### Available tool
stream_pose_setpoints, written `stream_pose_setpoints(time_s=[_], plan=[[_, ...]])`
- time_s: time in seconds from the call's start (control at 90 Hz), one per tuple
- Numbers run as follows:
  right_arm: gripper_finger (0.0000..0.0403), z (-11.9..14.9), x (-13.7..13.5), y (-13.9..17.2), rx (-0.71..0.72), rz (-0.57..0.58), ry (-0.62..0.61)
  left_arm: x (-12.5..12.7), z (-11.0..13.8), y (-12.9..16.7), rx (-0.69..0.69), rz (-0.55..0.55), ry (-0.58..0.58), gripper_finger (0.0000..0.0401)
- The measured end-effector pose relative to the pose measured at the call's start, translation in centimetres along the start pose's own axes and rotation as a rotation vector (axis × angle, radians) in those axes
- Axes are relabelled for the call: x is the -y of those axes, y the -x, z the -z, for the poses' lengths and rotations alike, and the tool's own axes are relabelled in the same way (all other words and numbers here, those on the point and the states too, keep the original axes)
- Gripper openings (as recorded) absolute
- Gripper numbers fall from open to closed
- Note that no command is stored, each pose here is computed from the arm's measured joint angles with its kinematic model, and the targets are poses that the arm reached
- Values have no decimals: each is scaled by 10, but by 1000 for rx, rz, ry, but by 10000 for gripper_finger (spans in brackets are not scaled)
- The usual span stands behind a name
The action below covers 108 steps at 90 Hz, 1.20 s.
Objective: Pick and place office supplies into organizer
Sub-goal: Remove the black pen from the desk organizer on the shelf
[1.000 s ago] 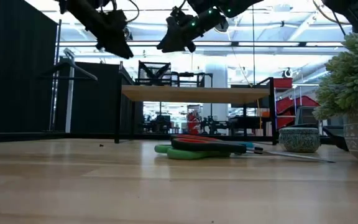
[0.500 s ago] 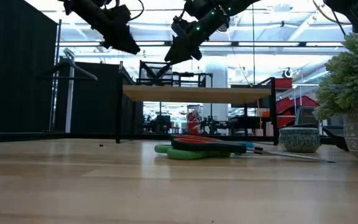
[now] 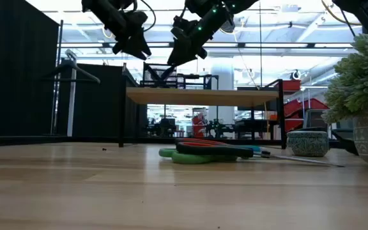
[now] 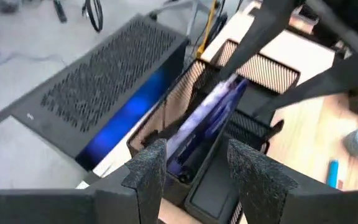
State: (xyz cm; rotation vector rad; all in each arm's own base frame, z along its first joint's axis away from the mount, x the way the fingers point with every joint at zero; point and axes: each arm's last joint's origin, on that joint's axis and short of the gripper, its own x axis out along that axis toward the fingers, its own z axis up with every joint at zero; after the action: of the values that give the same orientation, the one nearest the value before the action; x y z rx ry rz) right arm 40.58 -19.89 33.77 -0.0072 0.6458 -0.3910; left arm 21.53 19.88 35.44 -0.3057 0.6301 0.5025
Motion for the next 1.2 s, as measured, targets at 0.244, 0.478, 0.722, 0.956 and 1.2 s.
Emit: stream_pose_setpoints(time_s=[0.244,0.478,0.722,0.956,1.2], plan=[[178,0,0,0,2,0,-5,0,2,-1,-24,-4,7,159],[178,-1,-1,0,4,-1,-12,1,3,-1,-28,-1,0,159],[178,-1,-2,0,5,-1,-12,0,3,-1,-32,-42,-23,99],[178,-1,-2,0,6,-1,-12,0,3,-1,-32,-42,-24,52],[178,-1,-2,0,7,-1,-25,1,3,-9,-47,-35,-34,66]])
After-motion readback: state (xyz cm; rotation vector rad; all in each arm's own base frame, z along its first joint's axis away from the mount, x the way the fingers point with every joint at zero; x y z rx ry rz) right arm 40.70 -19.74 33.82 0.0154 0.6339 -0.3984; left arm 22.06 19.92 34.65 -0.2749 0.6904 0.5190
